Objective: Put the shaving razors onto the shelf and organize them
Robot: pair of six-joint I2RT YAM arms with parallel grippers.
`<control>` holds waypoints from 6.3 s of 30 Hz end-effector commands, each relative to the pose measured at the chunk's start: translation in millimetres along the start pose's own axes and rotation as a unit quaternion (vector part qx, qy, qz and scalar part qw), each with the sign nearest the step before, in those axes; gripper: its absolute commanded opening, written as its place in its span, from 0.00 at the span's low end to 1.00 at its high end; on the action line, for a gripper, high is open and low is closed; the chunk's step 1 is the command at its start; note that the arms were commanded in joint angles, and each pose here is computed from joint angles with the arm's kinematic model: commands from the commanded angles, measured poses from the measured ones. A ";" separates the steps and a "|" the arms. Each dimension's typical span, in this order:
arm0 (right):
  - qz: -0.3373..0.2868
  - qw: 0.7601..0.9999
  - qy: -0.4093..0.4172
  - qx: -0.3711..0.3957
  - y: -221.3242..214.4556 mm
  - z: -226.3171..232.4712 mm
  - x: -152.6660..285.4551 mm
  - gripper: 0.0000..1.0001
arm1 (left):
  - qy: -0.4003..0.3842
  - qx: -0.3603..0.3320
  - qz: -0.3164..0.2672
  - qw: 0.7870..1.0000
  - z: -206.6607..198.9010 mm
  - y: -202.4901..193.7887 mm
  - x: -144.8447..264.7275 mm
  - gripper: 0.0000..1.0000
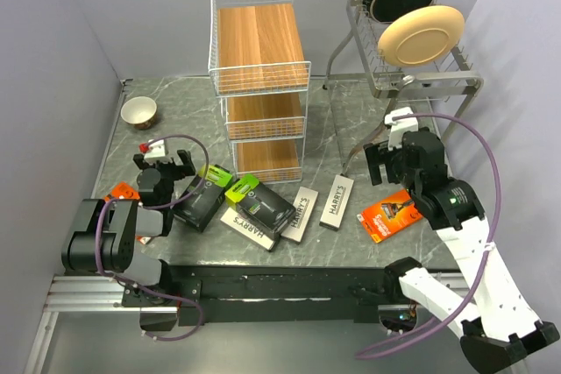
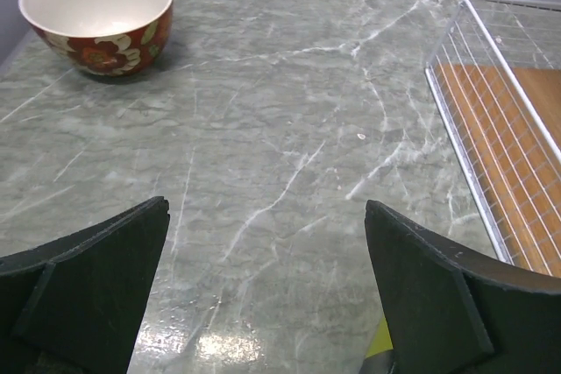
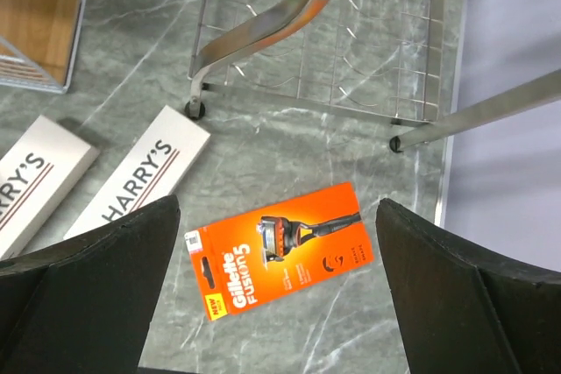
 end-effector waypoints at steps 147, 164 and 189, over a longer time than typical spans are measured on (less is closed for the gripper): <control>-0.297 0.937 0.127 -0.137 266.1 109.9 -247.3 0.82 | -0.164 -0.002 -0.024 0.986 -34.8 262.9 -60.7 0.86; -0.289 0.936 0.187 -0.078 252.6 125.2 -260.1 0.15 | -0.123 0.109 0.081 0.983 -24.7 183.3 -76.0 0.31; -0.280 0.942 0.164 -0.082 220.3 92.4 -192.6 0.00 | -0.164 0.130 0.058 0.976 -46.2 179.7 -214.9 0.24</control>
Point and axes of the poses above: each gripper's point midway between its finger pads, its own x axis back along the fingers, its own z axis along the line the jaws close on, y = z × x, the point moved 5 cm from there along x, back along the fingers, and after that the axes turned 2 degrees about x, right-handed, at the moved point
